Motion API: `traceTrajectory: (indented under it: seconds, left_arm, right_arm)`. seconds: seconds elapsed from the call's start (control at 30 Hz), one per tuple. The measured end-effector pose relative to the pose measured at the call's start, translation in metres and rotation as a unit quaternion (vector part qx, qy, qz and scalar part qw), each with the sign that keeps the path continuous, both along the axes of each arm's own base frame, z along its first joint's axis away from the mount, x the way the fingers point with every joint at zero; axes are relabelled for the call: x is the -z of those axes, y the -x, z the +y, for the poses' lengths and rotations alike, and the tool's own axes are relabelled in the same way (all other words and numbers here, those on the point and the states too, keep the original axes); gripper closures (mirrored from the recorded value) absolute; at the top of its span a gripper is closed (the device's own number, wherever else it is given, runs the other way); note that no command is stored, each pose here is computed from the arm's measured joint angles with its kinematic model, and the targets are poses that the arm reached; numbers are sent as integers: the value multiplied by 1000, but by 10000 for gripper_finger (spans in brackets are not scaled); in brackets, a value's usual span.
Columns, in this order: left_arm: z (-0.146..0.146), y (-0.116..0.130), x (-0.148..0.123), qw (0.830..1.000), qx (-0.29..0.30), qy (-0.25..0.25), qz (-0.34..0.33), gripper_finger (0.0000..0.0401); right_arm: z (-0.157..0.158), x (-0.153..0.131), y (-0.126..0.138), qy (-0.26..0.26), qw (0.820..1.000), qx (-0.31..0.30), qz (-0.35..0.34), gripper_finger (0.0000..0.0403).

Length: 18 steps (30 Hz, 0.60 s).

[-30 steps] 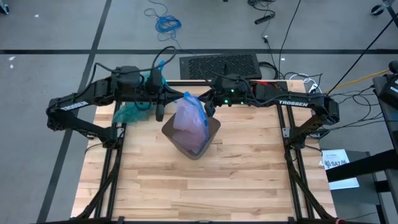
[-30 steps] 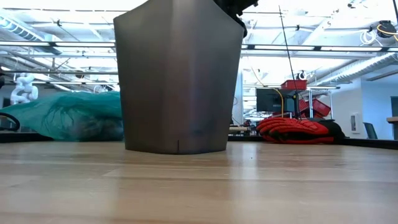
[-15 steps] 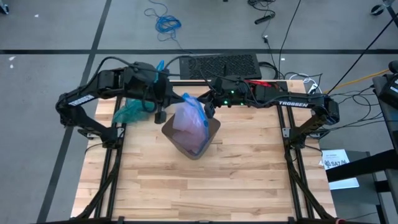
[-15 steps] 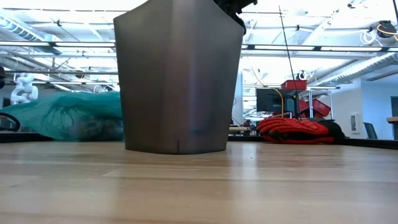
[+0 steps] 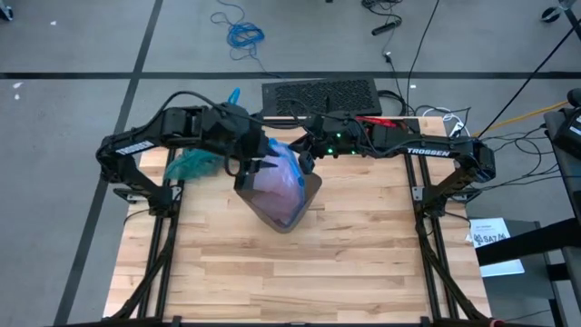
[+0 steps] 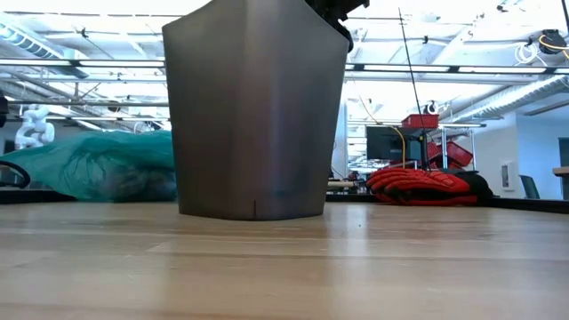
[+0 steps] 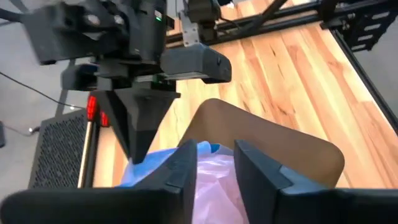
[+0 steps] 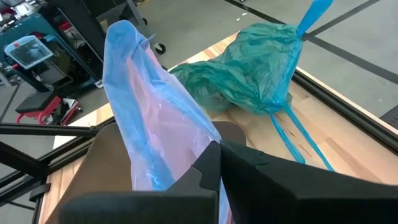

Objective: Place trash/remove bag and relplace
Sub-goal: Insert a new pink trash bag into the black trash bin

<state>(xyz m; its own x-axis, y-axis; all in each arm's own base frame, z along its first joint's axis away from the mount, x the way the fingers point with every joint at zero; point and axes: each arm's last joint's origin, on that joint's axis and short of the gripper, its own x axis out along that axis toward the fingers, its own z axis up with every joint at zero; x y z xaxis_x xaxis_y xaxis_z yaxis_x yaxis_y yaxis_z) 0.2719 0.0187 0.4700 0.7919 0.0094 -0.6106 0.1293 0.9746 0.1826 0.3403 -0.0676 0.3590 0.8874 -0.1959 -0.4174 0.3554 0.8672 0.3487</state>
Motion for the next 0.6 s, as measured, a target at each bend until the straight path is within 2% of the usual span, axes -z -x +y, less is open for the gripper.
traceTrajectory:
  seconds: [0.2,0.33,0.6]
  left_arm:
    - [-1,-6,4,1000,1,-1,9,264]
    - [1,-9,7,1000,-20,-18,17,262]
    - [2,-19,17,998,-15,-50,47,262]
  right_arm:
    - [0,0,0,0,1000,0,0,403]
    - [0,0,0,0,1000,0,0,403]
    - [0,0,0,0,1000,0,0,403]
